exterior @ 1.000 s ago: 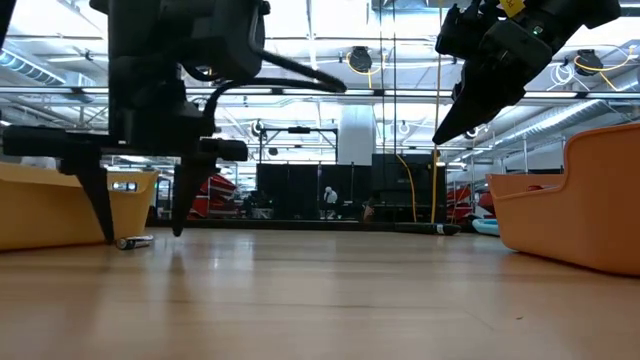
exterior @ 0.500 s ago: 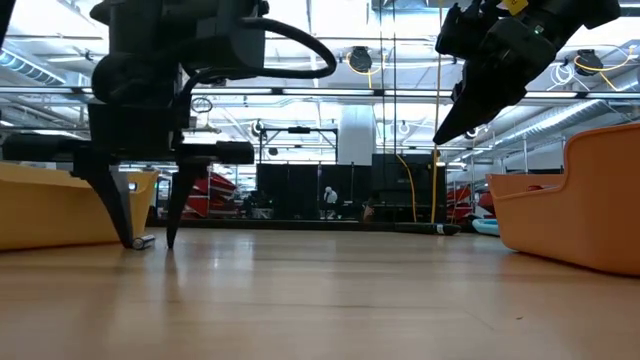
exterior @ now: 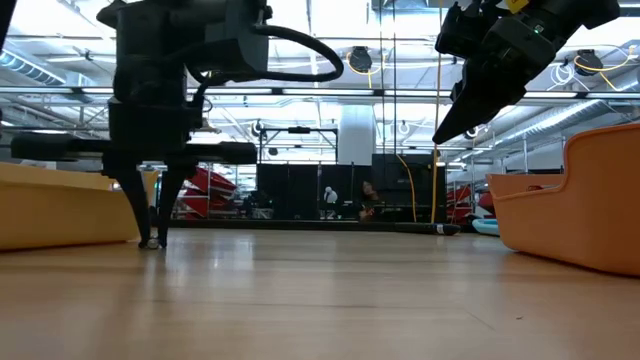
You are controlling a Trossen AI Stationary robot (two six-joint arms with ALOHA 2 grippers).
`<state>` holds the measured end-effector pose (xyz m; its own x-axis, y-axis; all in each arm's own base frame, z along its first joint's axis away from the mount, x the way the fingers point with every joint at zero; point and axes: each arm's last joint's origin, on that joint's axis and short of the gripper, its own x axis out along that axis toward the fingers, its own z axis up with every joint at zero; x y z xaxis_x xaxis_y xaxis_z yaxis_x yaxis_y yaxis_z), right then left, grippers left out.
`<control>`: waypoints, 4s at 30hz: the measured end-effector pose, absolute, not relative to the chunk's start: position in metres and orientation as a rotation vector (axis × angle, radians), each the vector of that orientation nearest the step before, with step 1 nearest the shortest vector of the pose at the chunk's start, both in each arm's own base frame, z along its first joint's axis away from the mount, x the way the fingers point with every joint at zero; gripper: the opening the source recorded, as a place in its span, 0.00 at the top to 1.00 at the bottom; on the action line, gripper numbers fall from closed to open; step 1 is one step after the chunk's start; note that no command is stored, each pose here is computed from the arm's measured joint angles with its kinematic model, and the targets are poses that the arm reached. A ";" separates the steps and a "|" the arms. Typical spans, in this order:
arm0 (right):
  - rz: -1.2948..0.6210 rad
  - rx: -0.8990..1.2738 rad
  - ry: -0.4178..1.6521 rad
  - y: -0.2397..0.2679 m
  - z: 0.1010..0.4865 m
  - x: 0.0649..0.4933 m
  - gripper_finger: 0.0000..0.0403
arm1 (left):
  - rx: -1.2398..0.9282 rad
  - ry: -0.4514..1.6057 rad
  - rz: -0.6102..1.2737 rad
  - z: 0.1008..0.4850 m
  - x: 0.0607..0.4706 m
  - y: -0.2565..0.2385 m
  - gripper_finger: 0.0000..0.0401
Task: Sort batteries
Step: Put the silver battery into the yellow bin, then return to Home Position
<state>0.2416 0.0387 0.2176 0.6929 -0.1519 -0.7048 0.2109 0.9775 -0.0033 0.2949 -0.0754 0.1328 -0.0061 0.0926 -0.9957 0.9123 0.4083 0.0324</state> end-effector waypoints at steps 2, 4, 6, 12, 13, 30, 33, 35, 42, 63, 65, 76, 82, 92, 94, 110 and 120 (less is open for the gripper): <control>-0.200 0.073 0.781 0.039 0.218 0.242 0.71 | 0.928 1.439 -0.784 0.139 0.296 -0.077 0.95; -0.197 0.066 0.782 0.039 0.217 0.241 0.71 | 0.888 1.447 -0.728 0.147 0.297 -0.080 0.95; -0.197 0.065 0.784 0.039 0.218 0.241 0.71 | 0.826 1.415 -0.638 0.166 0.300 -0.082 0.95; -0.196 0.066 0.776 0.038 0.220 0.240 0.71 | 0.445 1.534 -0.374 0.214 0.272 -0.075 0.95; -0.195 0.063 0.777 0.038 0.220 0.240 0.71 | 0.375 1.554 -0.333 0.219 0.265 -0.072 0.95; -0.125 0.030 0.689 0.039 0.240 0.229 0.71 | -0.100 1.582 0.117 0.194 0.193 -0.052 0.49; -0.107 0.025 0.594 0.037 0.259 0.217 0.71 | -0.131 1.520 0.111 0.206 0.187 -0.052 0.41; -0.083 0.023 0.491 0.038 0.273 0.207 0.71 | -0.135 1.410 0.120 0.219 0.184 -0.052 0.40; -0.058 0.063 0.161 0.027 0.269 0.161 0.71 | -0.068 0.801 0.130 0.259 0.173 -0.054 0.45; -0.134 0.102 -0.288 0.005 0.211 0.088 0.95 | -0.073 0.149 0.182 0.209 0.142 -0.028 0.82; -0.133 0.098 -0.297 0.005 0.204 0.089 0.96 | -0.074 0.143 0.182 0.210 0.142 -0.028 0.85; -0.143 0.024 -0.371 0.005 0.203 0.089 0.97 | -0.161 0.010 0.162 0.182 0.136 -0.028 0.96; -0.152 0.013 -0.340 0.005 0.200 0.090 0.97 | -0.166 -0.079 0.131 0.173 0.130 -0.027 0.96; -0.144 -0.020 -0.200 0.006 0.187 0.094 0.97 | -0.197 -0.125 0.110 0.177 0.130 -0.028 0.96; -0.143 -0.023 -0.188 0.006 0.186 0.094 0.97 | -0.226 -0.111 0.108 0.175 0.130 -0.028 0.96; -0.142 -0.023 -0.183 0.006 0.185 0.094 0.97 | -0.001 0.248 0.130 0.140 0.127 -0.027 0.96; -0.142 -0.023 -0.184 0.006 0.185 0.094 0.97 | 0.006 0.266 0.130 0.138 0.126 -0.027 0.96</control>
